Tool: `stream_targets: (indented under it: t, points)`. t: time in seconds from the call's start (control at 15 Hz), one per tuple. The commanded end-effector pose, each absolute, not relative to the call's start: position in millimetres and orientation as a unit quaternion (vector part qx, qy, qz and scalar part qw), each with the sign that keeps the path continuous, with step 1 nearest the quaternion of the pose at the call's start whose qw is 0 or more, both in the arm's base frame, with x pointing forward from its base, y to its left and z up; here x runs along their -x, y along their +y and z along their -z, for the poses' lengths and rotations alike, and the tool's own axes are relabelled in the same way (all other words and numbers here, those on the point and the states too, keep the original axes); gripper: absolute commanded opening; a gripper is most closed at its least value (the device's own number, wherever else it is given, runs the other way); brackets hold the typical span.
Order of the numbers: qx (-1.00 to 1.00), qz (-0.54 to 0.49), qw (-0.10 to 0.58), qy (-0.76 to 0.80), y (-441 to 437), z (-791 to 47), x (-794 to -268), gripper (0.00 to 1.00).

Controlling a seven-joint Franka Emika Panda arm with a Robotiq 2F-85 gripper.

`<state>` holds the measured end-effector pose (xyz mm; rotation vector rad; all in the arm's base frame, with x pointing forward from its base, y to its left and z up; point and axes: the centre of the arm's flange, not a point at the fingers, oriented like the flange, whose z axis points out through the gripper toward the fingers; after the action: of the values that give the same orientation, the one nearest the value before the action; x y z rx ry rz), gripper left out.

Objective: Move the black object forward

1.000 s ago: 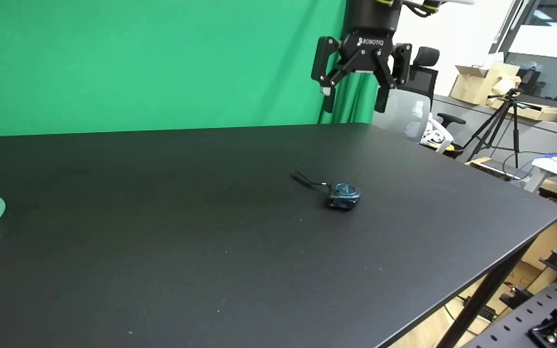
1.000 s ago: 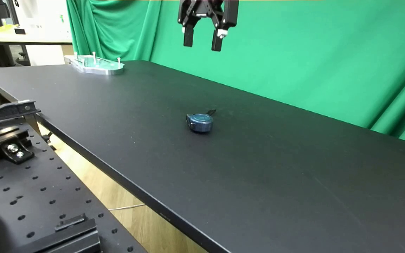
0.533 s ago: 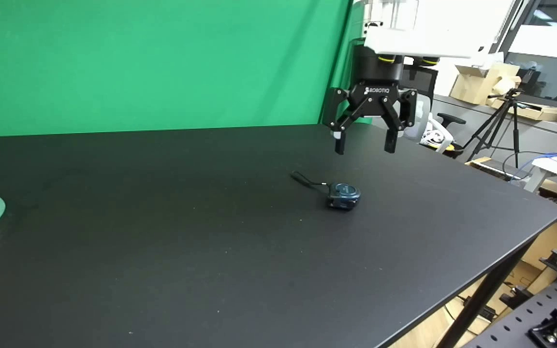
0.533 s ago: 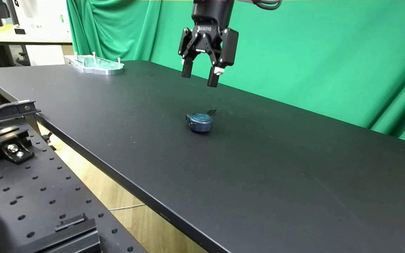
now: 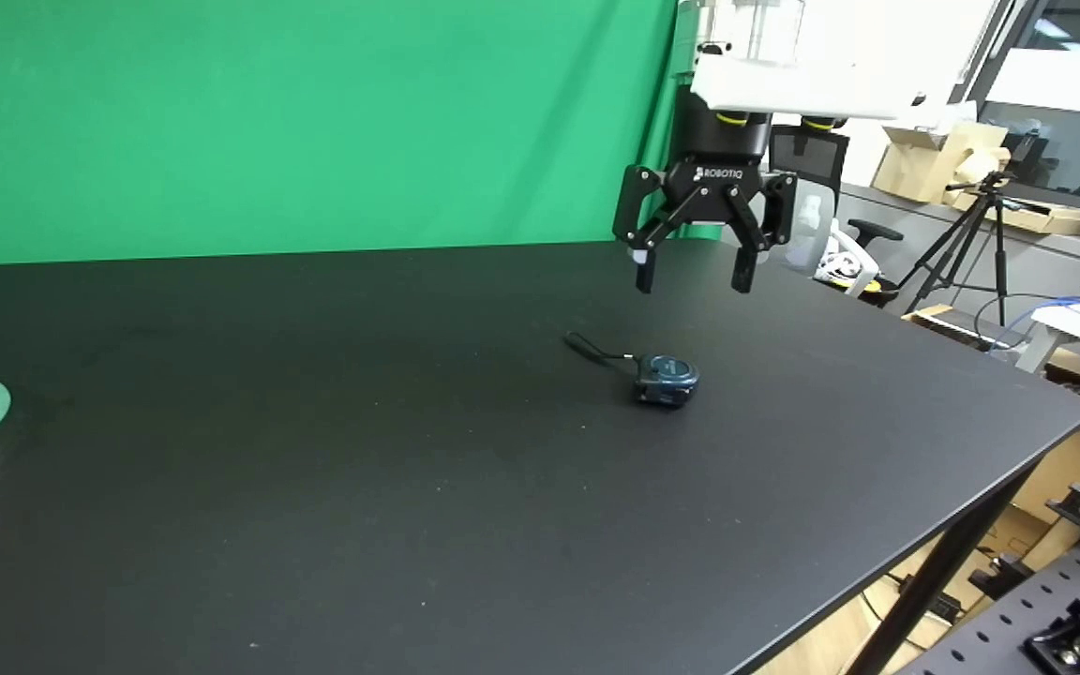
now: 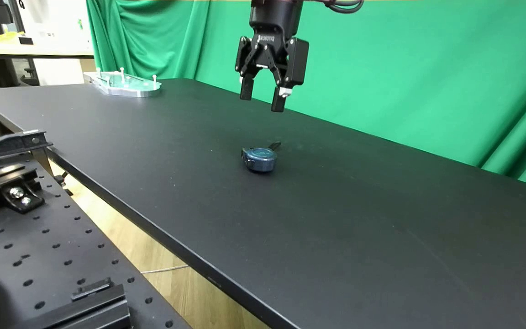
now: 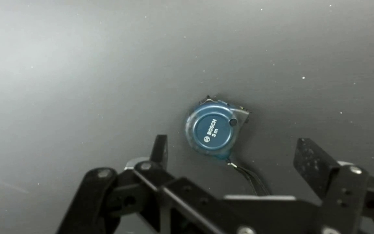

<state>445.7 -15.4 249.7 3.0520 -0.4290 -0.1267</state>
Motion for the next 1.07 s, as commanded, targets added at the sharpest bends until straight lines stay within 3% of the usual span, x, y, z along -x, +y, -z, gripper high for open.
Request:
stream_targets:
  t: [0.0, 1.0]
  points:
    - [-0.985, 0.04, 0.035, -0.167, -14, -234, -445, 1.0]
    - [-0.973, 0.066, 0.024, -0.221, -28, -160, -456, 1.0]
